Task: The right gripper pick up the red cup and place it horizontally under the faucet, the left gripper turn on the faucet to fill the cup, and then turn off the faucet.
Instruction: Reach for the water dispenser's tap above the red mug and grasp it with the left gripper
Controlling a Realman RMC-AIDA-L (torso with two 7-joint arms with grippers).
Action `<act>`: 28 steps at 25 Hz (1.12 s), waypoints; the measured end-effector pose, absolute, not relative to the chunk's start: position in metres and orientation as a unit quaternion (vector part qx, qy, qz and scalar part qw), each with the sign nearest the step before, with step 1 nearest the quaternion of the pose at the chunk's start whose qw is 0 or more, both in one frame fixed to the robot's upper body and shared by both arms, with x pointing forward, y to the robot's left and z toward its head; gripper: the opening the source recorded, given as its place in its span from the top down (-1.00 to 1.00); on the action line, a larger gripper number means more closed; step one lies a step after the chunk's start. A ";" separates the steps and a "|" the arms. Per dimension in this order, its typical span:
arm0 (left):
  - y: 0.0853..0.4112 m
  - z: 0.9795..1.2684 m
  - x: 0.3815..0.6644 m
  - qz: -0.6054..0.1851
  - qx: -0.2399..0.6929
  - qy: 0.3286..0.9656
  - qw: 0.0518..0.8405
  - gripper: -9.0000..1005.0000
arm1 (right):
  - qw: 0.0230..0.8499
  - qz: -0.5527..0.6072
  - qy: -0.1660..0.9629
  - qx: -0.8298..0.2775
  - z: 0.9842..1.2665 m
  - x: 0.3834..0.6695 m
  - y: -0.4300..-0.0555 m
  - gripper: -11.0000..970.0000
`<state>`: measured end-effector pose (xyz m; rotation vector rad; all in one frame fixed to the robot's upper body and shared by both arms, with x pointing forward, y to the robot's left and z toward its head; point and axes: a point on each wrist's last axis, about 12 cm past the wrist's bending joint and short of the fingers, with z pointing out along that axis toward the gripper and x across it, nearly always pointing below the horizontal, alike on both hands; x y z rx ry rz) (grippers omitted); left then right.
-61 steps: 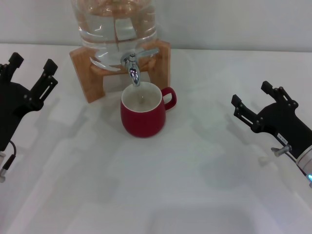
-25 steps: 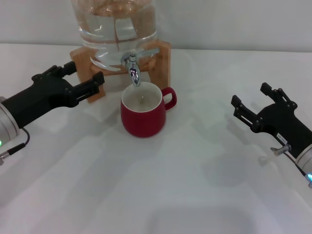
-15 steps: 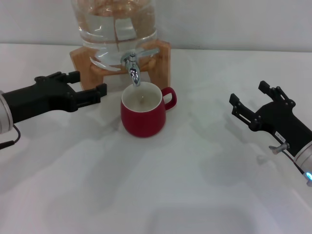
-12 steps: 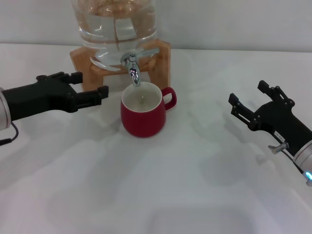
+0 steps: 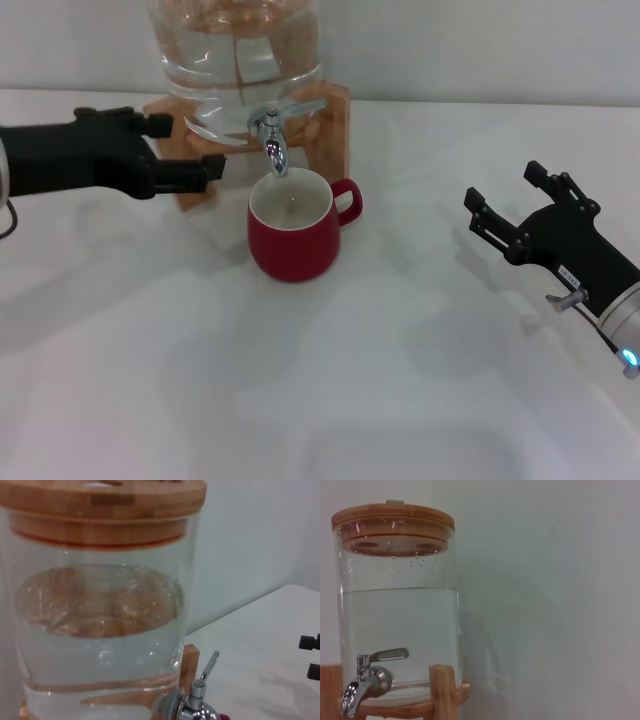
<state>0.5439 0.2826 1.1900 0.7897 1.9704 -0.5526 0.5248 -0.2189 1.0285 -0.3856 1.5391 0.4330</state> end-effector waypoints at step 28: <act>0.237 1.218 0.595 -0.228 0.435 0.756 0.434 -0.74 | 0.681 0.200 0.683 -0.169 1.029 0.525 -0.218 -0.77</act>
